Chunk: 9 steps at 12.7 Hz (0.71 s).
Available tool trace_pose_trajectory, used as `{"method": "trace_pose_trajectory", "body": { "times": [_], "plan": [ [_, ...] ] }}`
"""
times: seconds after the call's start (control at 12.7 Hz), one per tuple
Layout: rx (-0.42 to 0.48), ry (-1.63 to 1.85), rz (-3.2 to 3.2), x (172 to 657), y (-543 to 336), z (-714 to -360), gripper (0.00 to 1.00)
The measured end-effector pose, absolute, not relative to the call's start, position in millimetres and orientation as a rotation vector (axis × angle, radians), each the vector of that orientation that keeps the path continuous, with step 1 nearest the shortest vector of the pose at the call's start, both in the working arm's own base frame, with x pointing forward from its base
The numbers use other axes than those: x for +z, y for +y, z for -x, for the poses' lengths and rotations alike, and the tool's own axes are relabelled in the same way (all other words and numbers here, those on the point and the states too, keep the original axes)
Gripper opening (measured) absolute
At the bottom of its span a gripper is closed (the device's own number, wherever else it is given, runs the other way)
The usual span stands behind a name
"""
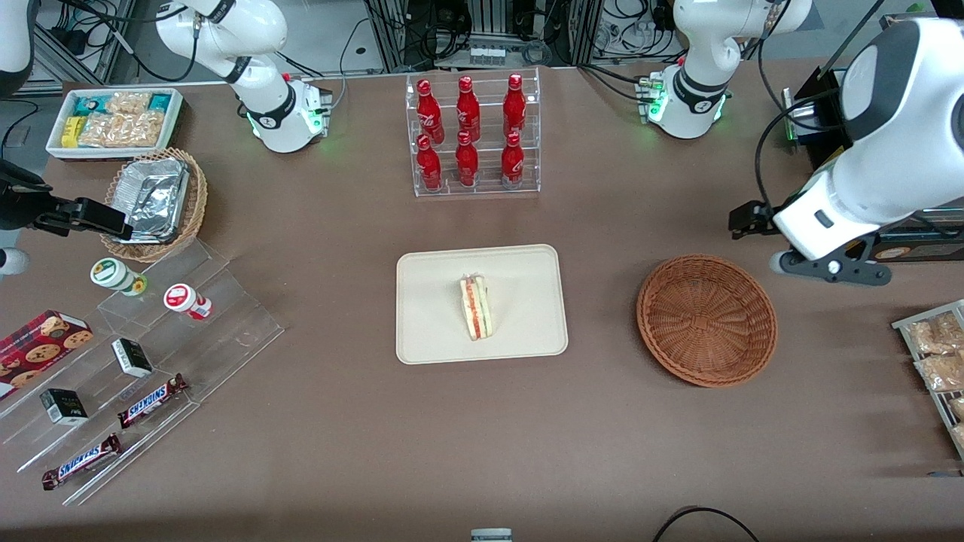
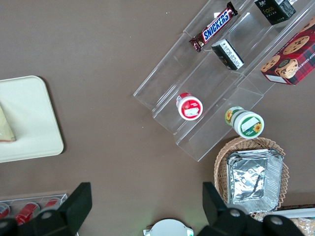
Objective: Place sandwich from basket to tray
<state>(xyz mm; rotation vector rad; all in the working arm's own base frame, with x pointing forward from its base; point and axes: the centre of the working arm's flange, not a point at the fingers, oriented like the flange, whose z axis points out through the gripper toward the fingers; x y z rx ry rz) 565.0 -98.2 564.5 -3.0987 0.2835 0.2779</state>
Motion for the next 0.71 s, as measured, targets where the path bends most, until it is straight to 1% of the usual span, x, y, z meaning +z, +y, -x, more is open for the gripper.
{"method": "trace_pose_trajectory", "body": {
  "times": [0.47,0.63,0.71],
  "plan": [
    [0.254,0.248,3.074,584,-81,-558,1.00],
    [0.229,0.252,3.073,598,-62,-557,1.00],
    [0.240,0.247,3.073,606,-54,-552,1.00]
  ]
}}
